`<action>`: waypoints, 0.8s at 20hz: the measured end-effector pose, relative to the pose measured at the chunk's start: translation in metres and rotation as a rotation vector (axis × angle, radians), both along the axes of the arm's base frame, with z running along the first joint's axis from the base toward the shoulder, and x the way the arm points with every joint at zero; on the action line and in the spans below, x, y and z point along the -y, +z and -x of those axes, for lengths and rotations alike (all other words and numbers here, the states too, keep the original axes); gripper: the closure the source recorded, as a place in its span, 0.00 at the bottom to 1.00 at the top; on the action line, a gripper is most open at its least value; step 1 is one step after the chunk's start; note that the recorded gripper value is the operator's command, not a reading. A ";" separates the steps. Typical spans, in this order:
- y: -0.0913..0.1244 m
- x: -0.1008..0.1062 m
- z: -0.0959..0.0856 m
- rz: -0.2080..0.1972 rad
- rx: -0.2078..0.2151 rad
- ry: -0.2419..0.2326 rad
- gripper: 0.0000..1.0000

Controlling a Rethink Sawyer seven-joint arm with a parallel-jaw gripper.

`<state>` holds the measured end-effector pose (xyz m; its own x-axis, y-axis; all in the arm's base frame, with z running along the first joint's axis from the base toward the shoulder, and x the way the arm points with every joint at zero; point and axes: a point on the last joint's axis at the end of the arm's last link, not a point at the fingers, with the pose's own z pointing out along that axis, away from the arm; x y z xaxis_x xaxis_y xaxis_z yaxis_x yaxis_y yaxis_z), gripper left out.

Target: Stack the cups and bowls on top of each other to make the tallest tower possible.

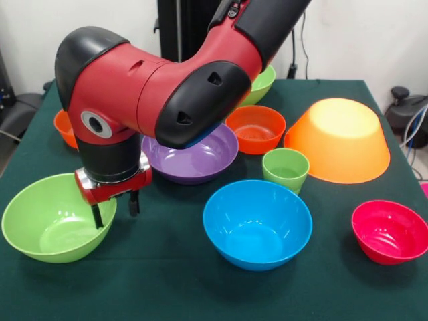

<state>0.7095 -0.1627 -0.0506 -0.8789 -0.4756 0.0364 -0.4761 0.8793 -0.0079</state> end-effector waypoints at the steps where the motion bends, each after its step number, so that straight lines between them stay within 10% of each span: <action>1: 0.000 0.000 0.000 0.000 0.000 0.001 0.00; 16: -0.003 0.001 0.002 0.018 -0.014 0.008 0.00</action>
